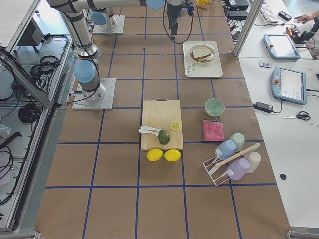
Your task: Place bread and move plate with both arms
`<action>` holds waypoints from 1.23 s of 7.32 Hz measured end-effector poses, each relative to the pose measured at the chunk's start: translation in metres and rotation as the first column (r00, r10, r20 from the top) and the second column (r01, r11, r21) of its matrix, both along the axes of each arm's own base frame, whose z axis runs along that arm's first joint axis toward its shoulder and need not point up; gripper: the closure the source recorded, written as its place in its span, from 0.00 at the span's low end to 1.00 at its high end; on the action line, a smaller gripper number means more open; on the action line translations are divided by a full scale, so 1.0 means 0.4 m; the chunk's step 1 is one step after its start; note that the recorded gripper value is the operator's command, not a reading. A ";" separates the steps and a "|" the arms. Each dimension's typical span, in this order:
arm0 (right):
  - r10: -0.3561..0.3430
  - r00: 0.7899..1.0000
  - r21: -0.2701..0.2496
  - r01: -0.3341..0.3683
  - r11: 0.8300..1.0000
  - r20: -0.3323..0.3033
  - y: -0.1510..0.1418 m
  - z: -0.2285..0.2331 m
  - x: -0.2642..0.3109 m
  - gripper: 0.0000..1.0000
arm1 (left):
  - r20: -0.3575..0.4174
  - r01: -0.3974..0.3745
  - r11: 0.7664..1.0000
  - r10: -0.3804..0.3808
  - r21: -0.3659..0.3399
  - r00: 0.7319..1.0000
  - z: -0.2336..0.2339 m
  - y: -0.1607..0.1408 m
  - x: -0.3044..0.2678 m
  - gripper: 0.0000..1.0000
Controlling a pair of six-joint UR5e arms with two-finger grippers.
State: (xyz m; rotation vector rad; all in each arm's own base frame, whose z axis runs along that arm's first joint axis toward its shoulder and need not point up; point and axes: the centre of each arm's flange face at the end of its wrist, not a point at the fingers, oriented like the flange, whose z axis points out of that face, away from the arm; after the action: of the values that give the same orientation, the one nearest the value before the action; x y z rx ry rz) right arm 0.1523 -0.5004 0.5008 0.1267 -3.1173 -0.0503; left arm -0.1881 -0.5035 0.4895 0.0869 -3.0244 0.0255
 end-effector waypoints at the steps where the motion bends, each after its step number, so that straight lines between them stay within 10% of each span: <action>1: 0.000 1.000 0.002 0.000 1.000 0.003 0.000 -0.001 0.001 0.00 | 0.003 0.017 1.000 -0.017 -0.003 1.000 -0.004 0.029 0.004 0.00; 9: -0.015 1.000 0.005 0.015 1.000 0.011 0.008 0.007 0.002 0.00 | 0.076 0.047 0.996 -0.041 -0.079 0.996 0.017 0.025 0.062 0.00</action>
State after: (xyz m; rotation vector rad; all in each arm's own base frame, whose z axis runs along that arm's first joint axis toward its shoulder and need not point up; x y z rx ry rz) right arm 0.1530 -0.4973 0.5036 0.1043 -3.1299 -0.0573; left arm -0.1633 -0.4935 0.4962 0.0126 -3.0937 0.1497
